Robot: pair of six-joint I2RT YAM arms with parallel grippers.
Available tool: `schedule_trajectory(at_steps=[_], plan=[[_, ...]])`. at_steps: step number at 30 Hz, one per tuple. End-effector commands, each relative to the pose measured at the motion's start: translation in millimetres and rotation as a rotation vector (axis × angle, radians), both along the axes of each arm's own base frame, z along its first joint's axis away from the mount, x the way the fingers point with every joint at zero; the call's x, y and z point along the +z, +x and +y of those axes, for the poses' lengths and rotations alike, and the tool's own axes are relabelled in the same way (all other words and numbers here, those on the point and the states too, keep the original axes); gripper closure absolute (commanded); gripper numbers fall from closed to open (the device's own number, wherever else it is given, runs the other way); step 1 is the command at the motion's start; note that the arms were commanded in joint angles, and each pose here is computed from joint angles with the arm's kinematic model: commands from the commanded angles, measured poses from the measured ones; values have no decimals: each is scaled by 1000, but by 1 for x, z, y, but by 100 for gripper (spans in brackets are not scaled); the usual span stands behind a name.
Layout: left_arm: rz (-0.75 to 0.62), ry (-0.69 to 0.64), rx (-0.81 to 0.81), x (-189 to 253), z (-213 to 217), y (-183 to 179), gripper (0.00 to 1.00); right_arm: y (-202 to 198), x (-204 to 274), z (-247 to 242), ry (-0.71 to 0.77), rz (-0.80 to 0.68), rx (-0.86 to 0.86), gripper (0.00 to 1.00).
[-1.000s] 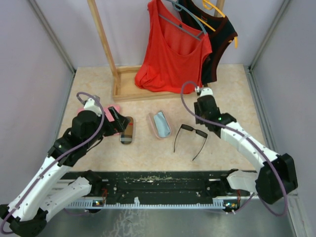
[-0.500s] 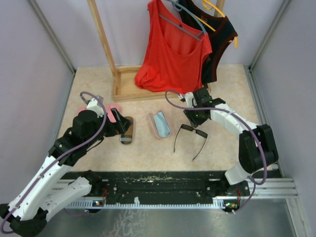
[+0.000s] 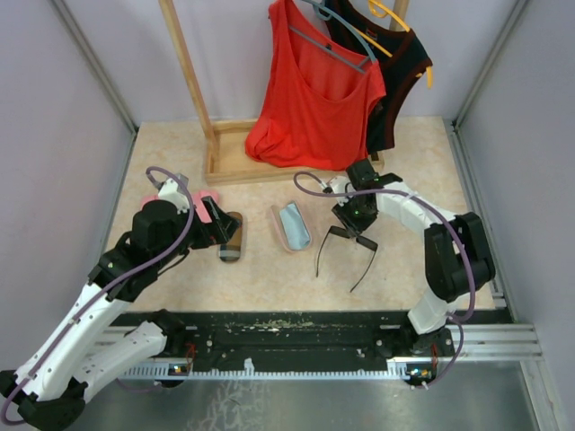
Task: Organize the sunglasses
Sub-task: Fold the sunglasses at the center of the board.
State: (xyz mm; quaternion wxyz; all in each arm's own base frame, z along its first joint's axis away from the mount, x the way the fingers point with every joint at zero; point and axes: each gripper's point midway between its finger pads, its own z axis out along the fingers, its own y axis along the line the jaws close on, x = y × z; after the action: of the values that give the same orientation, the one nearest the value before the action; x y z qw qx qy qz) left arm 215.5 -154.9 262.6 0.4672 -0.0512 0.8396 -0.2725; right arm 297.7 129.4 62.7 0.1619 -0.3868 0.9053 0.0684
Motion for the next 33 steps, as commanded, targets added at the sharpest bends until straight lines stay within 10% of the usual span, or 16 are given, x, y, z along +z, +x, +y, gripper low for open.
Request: schedule_trajectory(at_steps=[1, 33], plan=[[-26, -3, -9, 7, 0, 1, 0, 6, -1, 6, 12, 17, 30, 64], [-20, -4, -15, 4, 0, -1, 0, 11, -1, 10, 17, 33, 25, 78]])
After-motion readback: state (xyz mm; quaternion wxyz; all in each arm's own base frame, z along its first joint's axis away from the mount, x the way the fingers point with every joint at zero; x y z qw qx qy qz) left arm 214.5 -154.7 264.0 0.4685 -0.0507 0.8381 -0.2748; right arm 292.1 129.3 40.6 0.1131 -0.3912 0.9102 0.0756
